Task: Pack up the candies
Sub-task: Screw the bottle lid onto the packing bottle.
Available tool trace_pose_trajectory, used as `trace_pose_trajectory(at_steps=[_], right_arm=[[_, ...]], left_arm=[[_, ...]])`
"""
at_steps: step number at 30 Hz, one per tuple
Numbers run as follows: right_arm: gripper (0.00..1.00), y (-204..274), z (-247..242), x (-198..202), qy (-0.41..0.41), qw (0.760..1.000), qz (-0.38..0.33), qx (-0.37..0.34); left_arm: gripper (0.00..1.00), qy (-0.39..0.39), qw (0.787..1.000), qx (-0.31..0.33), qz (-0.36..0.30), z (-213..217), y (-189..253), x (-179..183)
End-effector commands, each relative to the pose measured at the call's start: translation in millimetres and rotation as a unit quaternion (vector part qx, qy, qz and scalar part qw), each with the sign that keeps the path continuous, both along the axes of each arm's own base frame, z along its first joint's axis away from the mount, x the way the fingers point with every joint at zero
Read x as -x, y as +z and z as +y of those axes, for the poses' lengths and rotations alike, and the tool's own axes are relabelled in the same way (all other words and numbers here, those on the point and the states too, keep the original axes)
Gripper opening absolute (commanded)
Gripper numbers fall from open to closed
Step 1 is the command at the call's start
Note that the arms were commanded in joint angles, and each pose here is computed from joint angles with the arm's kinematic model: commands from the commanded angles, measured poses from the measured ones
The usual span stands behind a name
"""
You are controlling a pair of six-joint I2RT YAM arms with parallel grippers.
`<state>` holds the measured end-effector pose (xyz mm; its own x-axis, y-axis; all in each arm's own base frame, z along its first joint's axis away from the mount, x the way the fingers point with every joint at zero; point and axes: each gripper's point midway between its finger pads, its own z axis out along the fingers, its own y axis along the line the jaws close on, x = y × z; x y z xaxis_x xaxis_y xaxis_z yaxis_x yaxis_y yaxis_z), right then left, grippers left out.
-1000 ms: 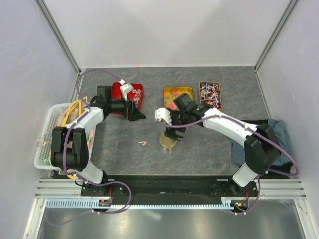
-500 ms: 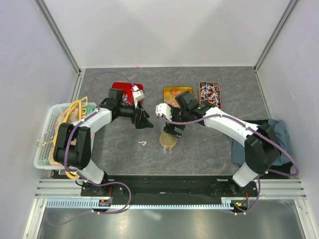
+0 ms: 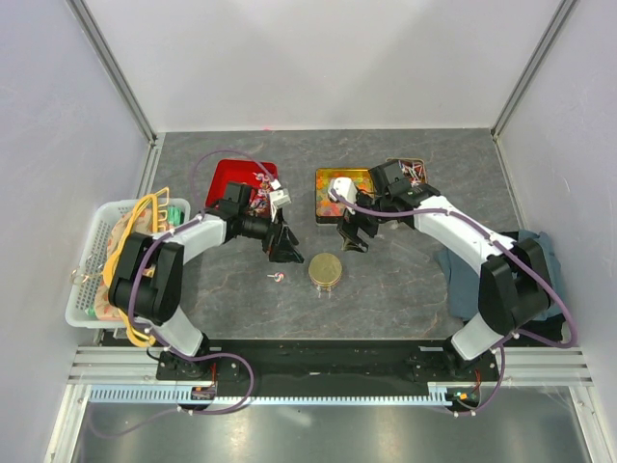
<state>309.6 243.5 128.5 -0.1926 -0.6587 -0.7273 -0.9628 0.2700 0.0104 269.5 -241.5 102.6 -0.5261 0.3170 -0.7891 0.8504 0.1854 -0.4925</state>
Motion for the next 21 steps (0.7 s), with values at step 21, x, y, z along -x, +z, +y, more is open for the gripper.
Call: trace_pose_trajectory(at_steps=[21], right_arm=[[0.98,38.7,5.7,-0.4,0.015,0.999,-0.035,-0.031]], left_arm=[[1.0,0.06,0.951,0.086,-0.29,-29.7,-19.0,33.6]])
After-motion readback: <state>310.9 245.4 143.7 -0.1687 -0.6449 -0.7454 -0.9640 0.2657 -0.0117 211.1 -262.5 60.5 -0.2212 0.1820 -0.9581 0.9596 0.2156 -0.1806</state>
